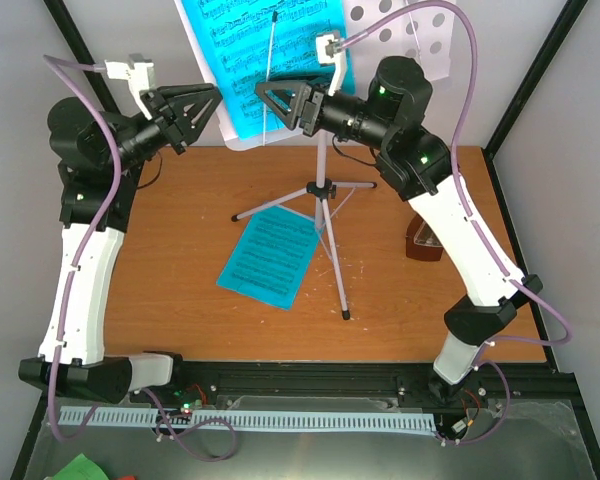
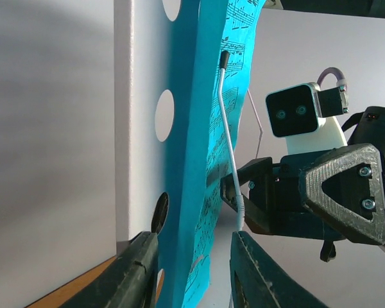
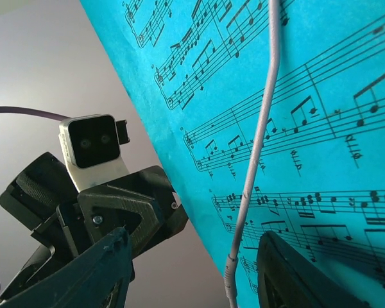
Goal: Pack up the instrument practice props
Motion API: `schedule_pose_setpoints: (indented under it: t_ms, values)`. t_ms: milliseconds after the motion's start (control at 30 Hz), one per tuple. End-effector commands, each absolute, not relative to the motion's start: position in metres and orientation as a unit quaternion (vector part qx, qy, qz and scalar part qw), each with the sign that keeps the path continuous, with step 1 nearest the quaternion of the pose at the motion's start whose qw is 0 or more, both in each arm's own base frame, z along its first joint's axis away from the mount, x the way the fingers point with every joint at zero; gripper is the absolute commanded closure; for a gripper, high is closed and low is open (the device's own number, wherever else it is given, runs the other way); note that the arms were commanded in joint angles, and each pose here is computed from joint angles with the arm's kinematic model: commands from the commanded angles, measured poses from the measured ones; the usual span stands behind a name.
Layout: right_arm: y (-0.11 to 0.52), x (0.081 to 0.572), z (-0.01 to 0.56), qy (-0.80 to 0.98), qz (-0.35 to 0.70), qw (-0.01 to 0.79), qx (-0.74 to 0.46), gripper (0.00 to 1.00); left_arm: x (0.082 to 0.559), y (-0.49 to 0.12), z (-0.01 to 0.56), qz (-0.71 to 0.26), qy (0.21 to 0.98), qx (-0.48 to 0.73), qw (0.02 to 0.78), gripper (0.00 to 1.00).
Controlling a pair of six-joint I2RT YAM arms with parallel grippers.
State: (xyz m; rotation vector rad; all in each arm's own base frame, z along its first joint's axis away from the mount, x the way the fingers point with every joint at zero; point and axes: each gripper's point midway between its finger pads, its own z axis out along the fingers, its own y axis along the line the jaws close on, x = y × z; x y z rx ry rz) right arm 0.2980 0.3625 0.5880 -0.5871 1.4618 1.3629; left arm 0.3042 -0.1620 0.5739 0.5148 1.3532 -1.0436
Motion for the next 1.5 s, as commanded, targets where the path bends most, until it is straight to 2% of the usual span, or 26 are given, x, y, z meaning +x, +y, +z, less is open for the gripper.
schedule_pose_setpoints:
  t_ms: [0, 200, 467, 733, 833, 1100, 1267, 1333, 1467]
  values:
    - [0.364, 0.296, 0.599, 0.592, 0.574, 0.510, -0.245, 0.48, 0.294, -0.164, 0.595, -0.447, 0.567, 0.242, 0.648, 0.68]
    - [0.365, 0.297, 0.600, 0.589, 0.577, 0.509, -0.246, 0.51, 0.303, -0.168, 0.595, -0.448, 0.568, 0.243, 0.646, 0.65]
    - [0.367, 0.300, 0.601, 0.587, 0.576, 0.514, -0.243, 0.51, 0.313, -0.192, 0.603, -0.442, 0.565, 0.257, 0.647, 0.64]
    - [0.370, 0.305, 0.599, 0.589, 0.573, 0.517, -0.242, 0.52, 0.316, -0.189, 0.603, -0.426, 0.566, 0.248, 0.661, 0.65]
    - [0.371, 0.306, 0.600, 0.586, 0.575, 0.517, -0.242, 0.54, 0.315, -0.188, 0.604, -0.422, 0.565, 0.247, 0.665, 0.71]
    - [0.374, 0.313, 0.602, 0.579, 0.577, 0.526, -0.235, 0.58, 0.318, -0.188, 0.604, -0.426, 0.567, 0.242, 0.662, 0.97]
    - [0.374, 0.316, 0.610, 0.561, 0.574, 0.547, -0.237, 0.64, 0.317, -0.188, 0.604, -0.428, 0.567, 0.243, 0.661, 1.00]
    - [0.375, 0.317, 0.611, 0.555, 0.572, 0.554, -0.240, 0.70, 0.315, -0.188, 0.606, -0.427, 0.565, 0.244, 0.662, 1.00]
    - [0.378, 0.317, 0.610, 0.547, 0.566, 0.562, -0.254, 0.90, 0.314, -0.187, 0.608, -0.426, 0.563, 0.243, 0.665, 1.00]
